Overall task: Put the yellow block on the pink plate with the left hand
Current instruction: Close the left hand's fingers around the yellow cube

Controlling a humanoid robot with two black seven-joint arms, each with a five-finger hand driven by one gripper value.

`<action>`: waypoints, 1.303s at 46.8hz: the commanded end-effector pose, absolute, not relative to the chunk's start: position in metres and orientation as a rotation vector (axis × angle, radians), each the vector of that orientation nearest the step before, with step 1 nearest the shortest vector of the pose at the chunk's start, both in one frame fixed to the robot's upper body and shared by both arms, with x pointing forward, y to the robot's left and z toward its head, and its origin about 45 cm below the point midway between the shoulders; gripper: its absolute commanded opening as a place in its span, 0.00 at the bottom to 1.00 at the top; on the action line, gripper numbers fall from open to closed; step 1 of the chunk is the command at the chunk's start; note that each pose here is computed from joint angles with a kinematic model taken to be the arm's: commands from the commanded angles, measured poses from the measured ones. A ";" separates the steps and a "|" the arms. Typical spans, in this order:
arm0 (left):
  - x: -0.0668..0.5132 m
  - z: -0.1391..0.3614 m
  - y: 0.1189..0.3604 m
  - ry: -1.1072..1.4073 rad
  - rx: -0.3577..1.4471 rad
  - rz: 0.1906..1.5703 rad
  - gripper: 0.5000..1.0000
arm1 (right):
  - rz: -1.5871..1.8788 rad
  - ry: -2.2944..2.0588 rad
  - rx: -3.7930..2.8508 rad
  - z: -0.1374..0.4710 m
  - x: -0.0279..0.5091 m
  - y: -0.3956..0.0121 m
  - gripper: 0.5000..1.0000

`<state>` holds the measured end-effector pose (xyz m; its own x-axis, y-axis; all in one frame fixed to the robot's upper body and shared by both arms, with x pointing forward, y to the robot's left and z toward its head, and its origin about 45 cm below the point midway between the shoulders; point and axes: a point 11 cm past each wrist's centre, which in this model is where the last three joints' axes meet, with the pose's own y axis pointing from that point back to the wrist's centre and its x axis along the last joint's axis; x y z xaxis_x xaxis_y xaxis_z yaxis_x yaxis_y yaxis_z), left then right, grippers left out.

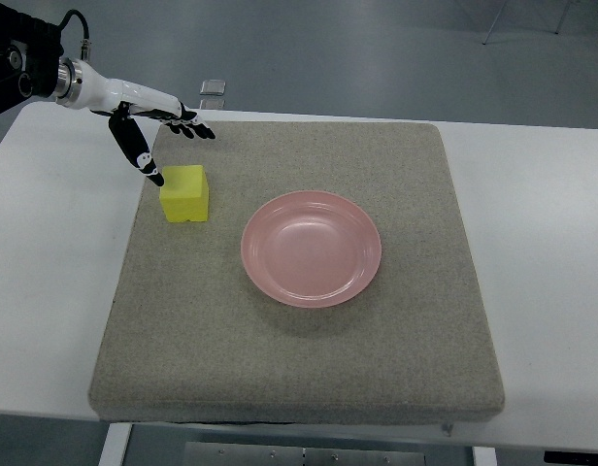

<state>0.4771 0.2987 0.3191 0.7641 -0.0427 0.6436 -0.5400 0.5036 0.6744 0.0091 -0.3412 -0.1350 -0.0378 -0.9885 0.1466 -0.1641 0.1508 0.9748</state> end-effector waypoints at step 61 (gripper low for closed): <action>0.466 0.267 0.308 -0.689 1.042 0.322 0.34 | -1.032 -1.417 1.203 -0.135 0.009 -0.341 0.85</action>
<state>0.4652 0.3065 0.2667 0.7499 -0.0726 0.6575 -0.5490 0.4861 0.6799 0.0094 -0.3413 -0.1350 -0.0378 -0.9884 0.1469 -0.1649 0.1512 0.9747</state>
